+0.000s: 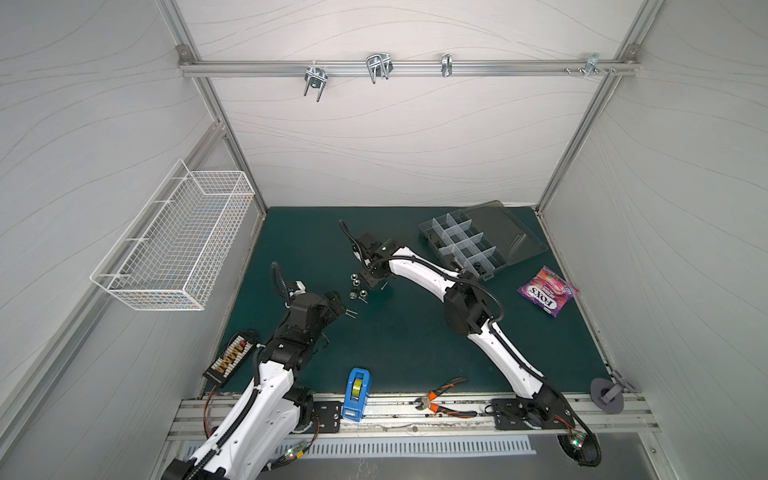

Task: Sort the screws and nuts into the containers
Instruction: 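Lower the right gripper and close it on the black hex bolt, then carry the black bolt with the right gripper over the organizer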

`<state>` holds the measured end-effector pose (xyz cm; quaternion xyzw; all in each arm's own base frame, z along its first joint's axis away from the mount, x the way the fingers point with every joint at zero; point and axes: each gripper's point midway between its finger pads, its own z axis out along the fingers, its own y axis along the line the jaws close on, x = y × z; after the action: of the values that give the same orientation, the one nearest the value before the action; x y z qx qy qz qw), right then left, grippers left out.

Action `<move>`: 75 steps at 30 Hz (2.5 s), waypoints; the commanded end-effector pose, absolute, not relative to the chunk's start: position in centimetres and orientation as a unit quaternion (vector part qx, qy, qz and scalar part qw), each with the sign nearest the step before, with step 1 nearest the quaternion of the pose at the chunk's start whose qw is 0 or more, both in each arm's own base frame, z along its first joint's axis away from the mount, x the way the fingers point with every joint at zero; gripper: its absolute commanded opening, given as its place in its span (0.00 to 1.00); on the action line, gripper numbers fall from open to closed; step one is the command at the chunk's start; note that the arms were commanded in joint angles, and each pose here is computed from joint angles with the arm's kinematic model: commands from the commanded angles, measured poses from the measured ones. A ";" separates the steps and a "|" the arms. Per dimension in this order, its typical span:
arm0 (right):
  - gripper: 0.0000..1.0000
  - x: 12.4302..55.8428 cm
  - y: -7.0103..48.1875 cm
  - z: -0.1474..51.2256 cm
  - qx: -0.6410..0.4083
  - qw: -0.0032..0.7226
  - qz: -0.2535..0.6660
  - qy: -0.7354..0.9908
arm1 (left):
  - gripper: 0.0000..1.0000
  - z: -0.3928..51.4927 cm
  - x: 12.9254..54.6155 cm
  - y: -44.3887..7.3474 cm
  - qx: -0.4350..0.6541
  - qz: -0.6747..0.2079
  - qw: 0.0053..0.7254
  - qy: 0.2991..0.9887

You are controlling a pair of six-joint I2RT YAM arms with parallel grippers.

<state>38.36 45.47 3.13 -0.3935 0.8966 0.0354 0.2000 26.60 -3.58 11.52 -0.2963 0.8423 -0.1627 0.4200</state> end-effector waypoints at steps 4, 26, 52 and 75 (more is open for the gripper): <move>0.56 36.7 42.9 0.9 -0.402 0.150 -0.009 0.903 | 1.00 11.9 26.8 -3.5 -0.303 -0.166 0.428 0.835; 0.22 36.0 42.2 1.9 -0.384 0.134 0.017 0.913 | 1.00 11.9 26.8 -3.5 -0.304 -0.168 0.427 0.835; 0.00 43.3 37.0 12.9 -0.302 0.235 0.070 0.921 | 1.00 12.2 26.8 -3.4 -0.305 -0.166 0.429 0.834; 0.00 51.9 23.5 12.5 -0.174 0.241 0.018 0.955 | 1.00 13.2 27.2 -3.6 -0.299 -0.171 0.434 0.832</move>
<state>51.87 23.93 13.34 -0.1710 0.9521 0.0244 0.2525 26.57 -3.58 11.46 -0.2974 0.8422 -0.1632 0.4190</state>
